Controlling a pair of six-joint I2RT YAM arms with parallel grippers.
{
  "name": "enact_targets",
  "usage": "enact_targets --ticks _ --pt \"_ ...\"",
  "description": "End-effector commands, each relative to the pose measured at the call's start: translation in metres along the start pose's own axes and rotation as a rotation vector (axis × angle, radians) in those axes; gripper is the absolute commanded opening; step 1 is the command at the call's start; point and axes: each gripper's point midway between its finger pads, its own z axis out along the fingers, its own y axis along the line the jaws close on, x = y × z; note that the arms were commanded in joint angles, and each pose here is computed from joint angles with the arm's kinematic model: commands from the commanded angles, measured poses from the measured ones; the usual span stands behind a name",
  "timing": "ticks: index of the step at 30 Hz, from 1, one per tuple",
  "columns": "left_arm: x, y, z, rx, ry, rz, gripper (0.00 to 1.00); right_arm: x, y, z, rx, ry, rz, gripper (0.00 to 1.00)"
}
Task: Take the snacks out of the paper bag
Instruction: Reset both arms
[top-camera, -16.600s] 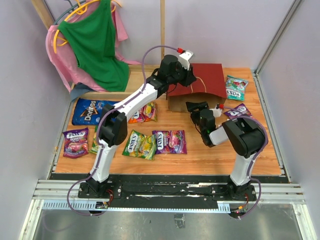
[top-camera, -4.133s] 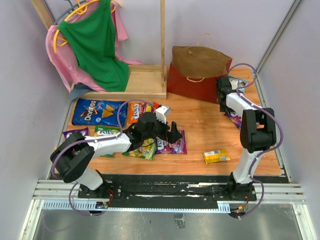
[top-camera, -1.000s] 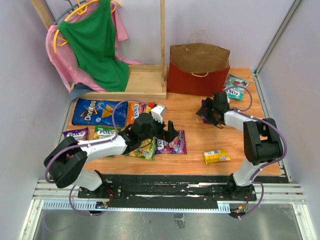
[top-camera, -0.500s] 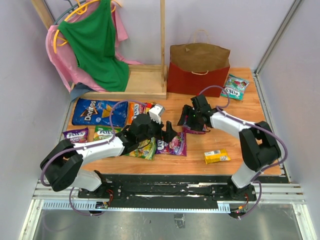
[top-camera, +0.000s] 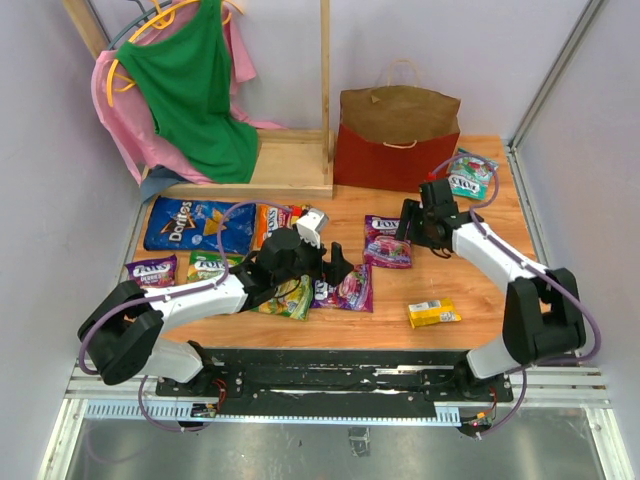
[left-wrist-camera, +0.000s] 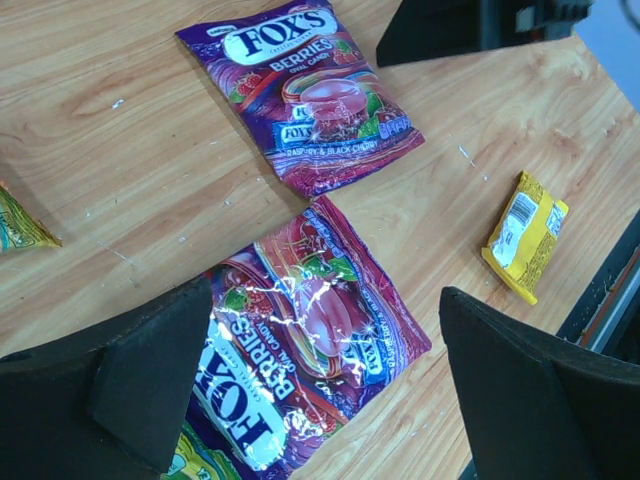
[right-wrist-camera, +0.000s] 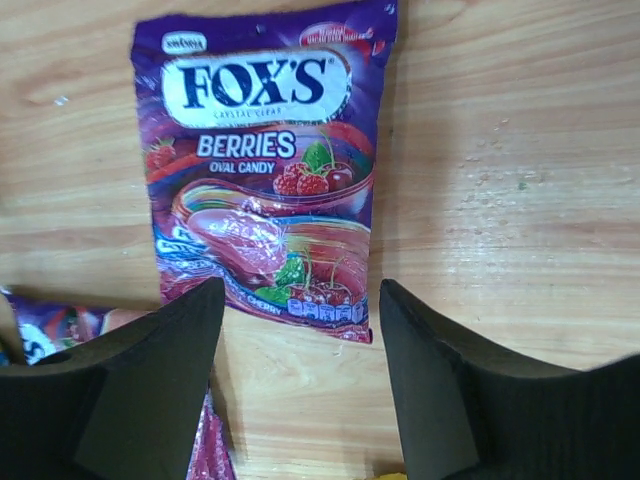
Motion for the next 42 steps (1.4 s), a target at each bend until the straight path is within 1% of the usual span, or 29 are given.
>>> enact_targets --ticks 1,3,5,11,18,22,25,30,32,34,36,39,42 --pt "-0.009 -0.004 -0.003 0.006 -0.036 0.010 1.00 0.013 -0.014 0.023 0.062 0.057 -0.054 0.62" --pt "-0.008 -0.003 -0.003 0.005 -0.032 0.010 1.00 0.016 -0.010 0.033 0.069 0.078 -0.063 0.59" --pt "-0.008 -0.002 -0.003 -0.001 -0.031 0.012 1.00 0.022 -0.003 0.042 0.067 0.101 -0.071 0.58" --pt "-0.010 0.001 -0.004 -0.020 -0.029 0.022 1.00 0.040 0.026 0.069 0.074 0.133 -0.053 0.61" --pt "-0.012 0.007 -0.011 -0.053 -0.039 0.020 1.00 0.034 0.067 0.096 0.024 0.123 -0.064 0.60" --pt "-0.015 0.009 -0.015 -0.052 -0.046 0.005 1.00 0.030 0.093 0.104 -0.023 0.117 -0.091 0.60" --pt "-0.018 0.015 -0.018 -0.040 -0.058 -0.039 1.00 0.031 0.109 0.106 -0.054 0.117 -0.122 0.60" --pt "-0.019 0.042 -0.020 -0.130 -0.049 -0.064 1.00 0.035 0.122 0.099 -0.100 0.124 -0.172 0.62" --pt "-0.023 0.050 -0.023 -0.155 -0.063 -0.068 1.00 0.030 0.119 0.089 -0.103 0.106 -0.201 0.65" --pt "-0.029 0.060 -0.028 -0.177 -0.080 -0.084 1.00 0.019 0.114 0.074 -0.086 0.069 -0.220 0.69" --pt "-0.038 0.070 -0.034 -0.198 -0.102 -0.098 1.00 0.011 0.108 0.055 -0.083 0.036 -0.236 0.79" --pt "-0.048 0.090 -0.047 -0.266 -0.145 -0.104 1.00 0.001 0.112 0.019 -0.154 -0.032 -0.260 0.99" --pt "-0.062 0.106 -0.061 -0.337 -0.188 -0.099 1.00 -0.003 0.104 -0.011 -0.197 -0.101 -0.254 0.98"
